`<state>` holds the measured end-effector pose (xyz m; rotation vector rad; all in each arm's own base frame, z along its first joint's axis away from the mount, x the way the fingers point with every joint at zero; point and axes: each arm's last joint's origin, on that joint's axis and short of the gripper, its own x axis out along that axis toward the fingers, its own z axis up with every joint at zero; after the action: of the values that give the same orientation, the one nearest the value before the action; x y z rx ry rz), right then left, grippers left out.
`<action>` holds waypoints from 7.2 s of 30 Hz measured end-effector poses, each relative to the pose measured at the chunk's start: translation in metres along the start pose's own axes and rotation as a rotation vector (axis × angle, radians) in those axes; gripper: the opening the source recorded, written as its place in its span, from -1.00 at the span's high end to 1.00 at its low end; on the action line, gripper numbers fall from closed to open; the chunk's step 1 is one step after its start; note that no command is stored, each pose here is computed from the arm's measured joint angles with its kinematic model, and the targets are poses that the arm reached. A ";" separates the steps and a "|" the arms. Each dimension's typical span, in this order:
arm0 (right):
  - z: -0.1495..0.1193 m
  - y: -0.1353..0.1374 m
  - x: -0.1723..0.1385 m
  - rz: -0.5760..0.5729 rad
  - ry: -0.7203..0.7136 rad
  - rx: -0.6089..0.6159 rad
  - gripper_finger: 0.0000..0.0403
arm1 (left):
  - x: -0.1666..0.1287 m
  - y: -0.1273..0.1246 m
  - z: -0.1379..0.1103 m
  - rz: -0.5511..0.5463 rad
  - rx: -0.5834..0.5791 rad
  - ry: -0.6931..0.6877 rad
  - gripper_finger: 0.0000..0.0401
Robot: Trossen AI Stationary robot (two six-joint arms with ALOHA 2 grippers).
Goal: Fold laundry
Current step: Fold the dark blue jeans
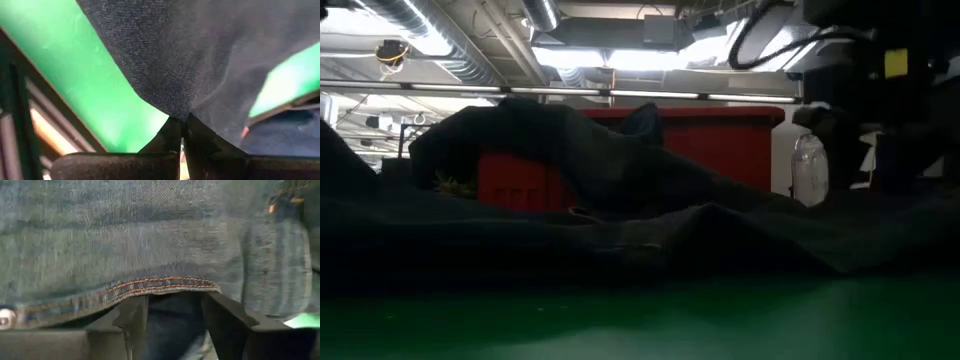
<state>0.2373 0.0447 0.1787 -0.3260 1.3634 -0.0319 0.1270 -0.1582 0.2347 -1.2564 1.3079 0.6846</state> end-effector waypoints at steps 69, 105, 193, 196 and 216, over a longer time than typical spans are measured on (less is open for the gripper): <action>0.015 -0.046 -0.156 -0.208 -0.065 -0.171 0.08 | 0.082 -0.248 0.227 -1.060 0.668 -0.597 0.92; 0.014 -0.046 -0.156 -0.199 -0.064 -0.176 0.08 | 0.083 -0.303 0.271 -0.933 0.720 -0.596 0.68; -0.004 0.016 -0.075 0.045 -0.002 -0.021 0.08 | 0.103 -0.155 0.142 0.501 1.202 0.242 0.99; -0.001 0.023 -0.071 0.091 -0.058 -0.023 0.08 | 0.091 -0.163 0.140 0.469 1.220 0.219 0.99; -0.017 0.090 -0.035 0.183 -0.269 0.035 0.08 | 0.031 -0.194 0.128 0.175 1.279 -0.020 0.99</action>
<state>0.1985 0.1342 0.1874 -0.1677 1.1191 0.1361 0.3539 -0.0979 0.2355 -0.0902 1.4329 -0.1047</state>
